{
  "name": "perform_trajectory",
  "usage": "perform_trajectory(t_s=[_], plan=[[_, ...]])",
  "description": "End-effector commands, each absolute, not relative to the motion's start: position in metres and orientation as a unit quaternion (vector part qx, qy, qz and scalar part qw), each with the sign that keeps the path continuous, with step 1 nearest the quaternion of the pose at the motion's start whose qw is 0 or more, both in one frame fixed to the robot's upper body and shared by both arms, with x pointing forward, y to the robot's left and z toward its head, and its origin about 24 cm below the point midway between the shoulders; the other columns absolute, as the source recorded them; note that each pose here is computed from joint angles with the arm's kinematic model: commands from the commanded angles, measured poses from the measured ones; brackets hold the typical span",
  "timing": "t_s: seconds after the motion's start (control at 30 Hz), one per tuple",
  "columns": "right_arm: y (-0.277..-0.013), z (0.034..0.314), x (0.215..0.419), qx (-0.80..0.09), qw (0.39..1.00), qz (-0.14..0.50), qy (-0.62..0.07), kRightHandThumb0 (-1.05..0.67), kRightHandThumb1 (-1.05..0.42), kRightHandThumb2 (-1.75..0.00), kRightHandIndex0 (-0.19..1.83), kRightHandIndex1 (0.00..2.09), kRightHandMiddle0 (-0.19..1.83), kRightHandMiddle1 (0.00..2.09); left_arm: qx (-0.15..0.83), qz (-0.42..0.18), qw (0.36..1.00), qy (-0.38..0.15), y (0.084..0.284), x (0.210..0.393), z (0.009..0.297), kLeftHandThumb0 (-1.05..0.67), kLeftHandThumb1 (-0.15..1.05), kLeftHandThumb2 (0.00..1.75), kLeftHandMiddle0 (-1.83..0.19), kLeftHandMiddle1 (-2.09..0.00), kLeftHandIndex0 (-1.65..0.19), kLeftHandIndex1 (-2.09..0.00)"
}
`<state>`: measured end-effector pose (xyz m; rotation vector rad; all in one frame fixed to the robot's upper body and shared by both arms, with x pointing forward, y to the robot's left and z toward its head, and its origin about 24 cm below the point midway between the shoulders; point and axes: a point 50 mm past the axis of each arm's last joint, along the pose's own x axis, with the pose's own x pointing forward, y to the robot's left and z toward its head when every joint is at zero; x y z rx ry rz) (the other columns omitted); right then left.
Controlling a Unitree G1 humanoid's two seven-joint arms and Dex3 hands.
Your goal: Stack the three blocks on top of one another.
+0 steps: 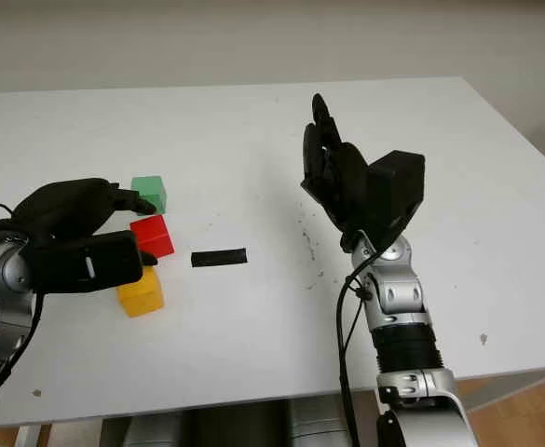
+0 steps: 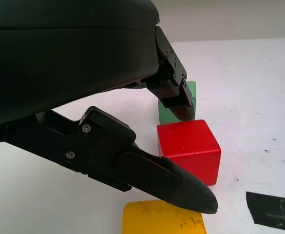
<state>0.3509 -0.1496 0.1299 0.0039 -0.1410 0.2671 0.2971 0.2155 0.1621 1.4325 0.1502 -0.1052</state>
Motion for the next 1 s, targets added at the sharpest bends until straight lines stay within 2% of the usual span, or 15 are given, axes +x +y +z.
perform_trajectory(t_s=[0.0,0.4,0.7,0.77,0.83,0.97], plan=[[-0.150,0.136,0.350,0.003,0.988,0.134,-0.082,-0.84,-1.05,-0.78,-0.19,0.00,-0.19,0.00,0.653,-0.039,0.754,0.058,0.213,0.302,0.170,-0.82,0.92,0.06,-0.20,-0.04,-0.50,-0.29],[-0.150,0.136,0.350,0.002,0.988,0.130,-0.080,-0.84,-1.05,-0.77,-0.19,0.00,-0.19,0.00,0.665,-0.048,0.741,0.075,0.210,0.309,0.170,-0.81,0.93,0.06,-0.18,-0.05,-0.48,-0.28],[-0.151,0.136,0.349,0.006,0.988,0.128,-0.083,-0.84,-1.05,-0.77,-0.19,0.00,-0.19,0.00,0.677,-0.051,0.731,0.076,0.207,0.312,0.169,-0.81,0.94,0.06,-0.20,-0.06,-0.54,-0.36],[-0.151,0.136,0.349,0.007,0.988,0.127,-0.082,-0.83,-1.05,-0.77,-0.19,0.00,-0.19,0.00,0.679,-0.053,0.728,0.075,0.206,0.312,0.168,-0.81,0.94,0.05,-0.27,-0.08,-0.53,-0.46],[-0.152,0.136,0.349,0.006,0.989,0.126,-0.081,-0.84,-1.05,-0.77,-0.19,0.00,-0.19,0.00,0.676,-0.055,0.731,0.074,0.205,0.312,0.167,-0.80,0.92,0.05,-0.28,-0.06,-0.45,-0.67],[-0.153,0.136,0.349,0.009,0.989,0.125,-0.080,-0.84,-1.05,-0.77,-0.19,0.00,-0.19,0.00,0.675,-0.059,0.731,0.080,0.204,0.313,0.166,-0.79,0.92,0.05,-0.24,-0.04,-0.41,-0.79]])
